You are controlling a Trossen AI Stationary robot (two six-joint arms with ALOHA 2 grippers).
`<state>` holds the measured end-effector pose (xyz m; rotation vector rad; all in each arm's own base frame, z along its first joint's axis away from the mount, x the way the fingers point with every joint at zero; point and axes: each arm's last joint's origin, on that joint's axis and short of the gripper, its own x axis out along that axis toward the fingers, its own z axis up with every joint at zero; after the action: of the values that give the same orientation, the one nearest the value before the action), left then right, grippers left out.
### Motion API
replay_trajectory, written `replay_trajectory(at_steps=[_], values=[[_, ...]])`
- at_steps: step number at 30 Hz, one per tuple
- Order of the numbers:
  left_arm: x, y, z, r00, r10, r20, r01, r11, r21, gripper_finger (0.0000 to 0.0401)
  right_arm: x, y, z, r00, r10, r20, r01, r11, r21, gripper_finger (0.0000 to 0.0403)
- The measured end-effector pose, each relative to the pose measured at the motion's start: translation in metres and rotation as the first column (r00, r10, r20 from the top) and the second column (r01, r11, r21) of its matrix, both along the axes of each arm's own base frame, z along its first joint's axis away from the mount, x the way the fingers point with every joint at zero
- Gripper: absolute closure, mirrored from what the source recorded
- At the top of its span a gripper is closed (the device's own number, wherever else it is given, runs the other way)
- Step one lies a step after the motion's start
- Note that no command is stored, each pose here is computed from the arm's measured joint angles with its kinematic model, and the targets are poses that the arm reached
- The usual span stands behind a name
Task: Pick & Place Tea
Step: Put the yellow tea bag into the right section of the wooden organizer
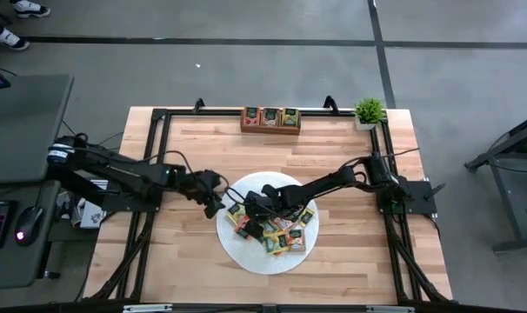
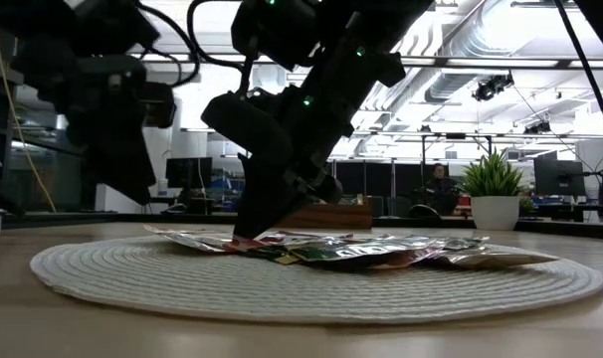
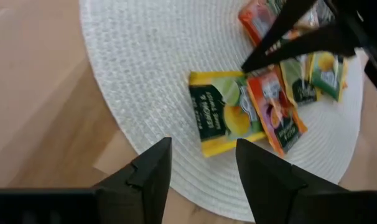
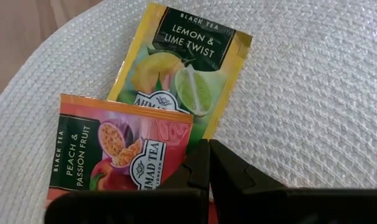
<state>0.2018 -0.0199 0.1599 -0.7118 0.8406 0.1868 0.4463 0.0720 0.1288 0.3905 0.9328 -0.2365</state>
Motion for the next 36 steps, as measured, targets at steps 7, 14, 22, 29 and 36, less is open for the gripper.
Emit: replay_trajectory(at_steps=[7, 14, 22, 29, 36], values=[[0.001, 0.021, 0.0, 1.0, 0.029, -0.007, -0.03, 0.996, -0.089, 0.0224, 0.0, 0.0, 0.0, 1.0, -0.001, 0.0, 0.001, 1.0, -0.002, 0.0403], [0.004, 0.023, -0.012, 0.997, 0.022, -0.079, -0.035, 0.987, -0.16, 0.0224, 0.0, 0.0, 0.0, 1.0, -0.007, 0.002, 0.007, 1.0, -0.012, 0.0403], [0.012, 0.021, -0.026, 0.993, -0.03, -0.111, 0.003, 0.972, -0.234, 0.0224, 0.0, 0.0, 0.0, 1.0, -0.007, 0.002, 0.007, 1.0, -0.021, 0.0403], [0.02, 0.021, -0.029, 0.997, -0.046, -0.067, 0.026, 0.963, -0.269, 0.0224, 0.0, -0.001, 0.0, 1.0, -0.005, 0.003, 0.005, 1.0, -0.022, 0.0403], [0.024, 0.02, -0.038, 0.994, -0.076, -0.078, 0.049, 0.951, -0.304, 0.0224, 0.0, -0.001, 0.0, 1.0, -0.005, 0.004, 0.005, 1.0, -0.023, 0.0403]])
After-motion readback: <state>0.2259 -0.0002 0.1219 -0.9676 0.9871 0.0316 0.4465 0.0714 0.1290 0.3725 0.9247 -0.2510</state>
